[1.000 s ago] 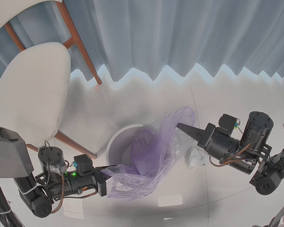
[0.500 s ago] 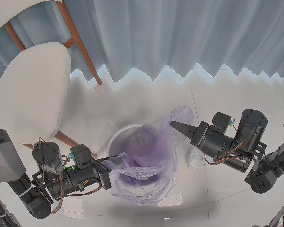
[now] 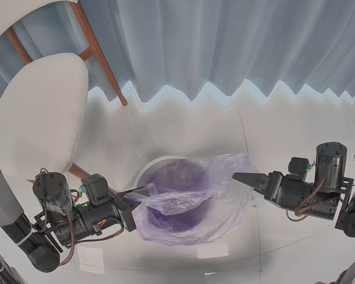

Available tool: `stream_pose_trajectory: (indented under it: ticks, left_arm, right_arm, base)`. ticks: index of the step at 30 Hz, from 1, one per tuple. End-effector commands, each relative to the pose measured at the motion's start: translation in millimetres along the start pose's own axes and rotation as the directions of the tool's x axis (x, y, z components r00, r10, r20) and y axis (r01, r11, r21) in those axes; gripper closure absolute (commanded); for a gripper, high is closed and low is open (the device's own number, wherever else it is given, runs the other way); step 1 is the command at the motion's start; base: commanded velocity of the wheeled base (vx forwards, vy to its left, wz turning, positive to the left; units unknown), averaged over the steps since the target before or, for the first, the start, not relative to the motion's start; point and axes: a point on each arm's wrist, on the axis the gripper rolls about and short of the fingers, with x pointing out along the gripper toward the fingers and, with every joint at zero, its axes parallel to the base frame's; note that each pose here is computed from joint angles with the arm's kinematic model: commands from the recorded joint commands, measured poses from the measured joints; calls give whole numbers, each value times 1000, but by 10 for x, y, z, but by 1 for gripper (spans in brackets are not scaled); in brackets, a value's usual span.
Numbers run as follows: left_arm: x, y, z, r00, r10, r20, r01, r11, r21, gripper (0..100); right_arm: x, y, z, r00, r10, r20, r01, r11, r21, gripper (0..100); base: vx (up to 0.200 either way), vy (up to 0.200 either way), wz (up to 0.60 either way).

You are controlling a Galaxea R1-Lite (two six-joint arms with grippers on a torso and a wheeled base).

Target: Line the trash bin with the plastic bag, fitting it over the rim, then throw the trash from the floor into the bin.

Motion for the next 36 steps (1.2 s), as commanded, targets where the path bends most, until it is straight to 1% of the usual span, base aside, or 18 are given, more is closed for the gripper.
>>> stream_pose_trajectory:
  ticks: [1,3,6,8,10,11,12,15,16,18,20,24,26,28,32,36]
  left_arm:
    - [-27,16,62,999,24,28,-24,1000,8,100]
    - [-31,15,76,999,24,34,-24,1000,10,100]
    - [-29,32,82,999,31,38,-31,999,9,100]
    - [-23,36,72,999,32,34,-32,999,8,100]
    - [-16,37,81,999,32,38,-33,999,9,100]
    - [-11,37,87,999,31,41,-32,999,10,100]
    - [-1,37,106,998,35,51,-36,999,13,100]
    - [1,55,127,996,59,65,-60,998,13,100]
    - [1,64,139,996,62,70,-63,998,14,100]
    - [-3,74,148,995,66,74,-67,998,14,100]
    - [-1,92,148,995,72,75,-73,997,13,100]
    - [4,96,137,995,73,70,-74,997,12,100]
    - [4,98,131,995,74,67,-75,997,11,100]
    - [5,94,130,995,72,67,-73,997,11,100]
    - [2,96,134,995,73,69,-74,997,12,100]
    - [2,96,134,995,73,69,-74,997,12,100]
  right_arm:
    - [-432,-151,157,992,-101,69,102,995,-13,0]
    - [-467,-235,78,990,-138,40,139,990,-33,0]
    - [-520,-267,19,989,-144,25,145,988,-49,0]
    - [-503,-307,-39,987,-161,-5,160,986,-50,0]
    - [-415,-373,-126,980,-190,-61,187,981,-51,0]
    - [-393,-379,-139,979,-192,-69,188,981,-54,0]
    - [-254,-435,-228,967,-220,-130,213,975,-64,0]
    - [-31,-561,-307,947,-264,-183,252,964,-87,0]
    - [48,-604,-327,945,-269,-189,255,962,-94,0]
    - [150,-652,-357,945,-266,-189,251,963,-99,0]
    - [348,-694,-428,957,-233,-174,216,970,-110,0]
    - [543,-756,-503,964,-215,-158,197,973,-122,0]
    - [707,-727,-501,975,-188,-116,173,976,-130,0]
    - [782,-701,-464,979,-176,-104,161,978,-131,0]
    - [911,-638,-446,980,-164,-112,148,980,-136,0]
    - [1081,-523,-316,983,-153,-106,141,983,-114,0]
  base:
    - [0,0,0]
    - [0,0,0]
    - [0,0,0]
    - [0,0,0]
    - [0,0,0]
    - [0,0,0]
    - [0,0,0]
    - [0,0,0]
    - [0,0,0]
    - [0,0,0]
    - [0,0,0]
    - [0,0,0]
    - [0,0,0]
    - [0,0,0]
    - [0,0,0]
    - [0,0,0]
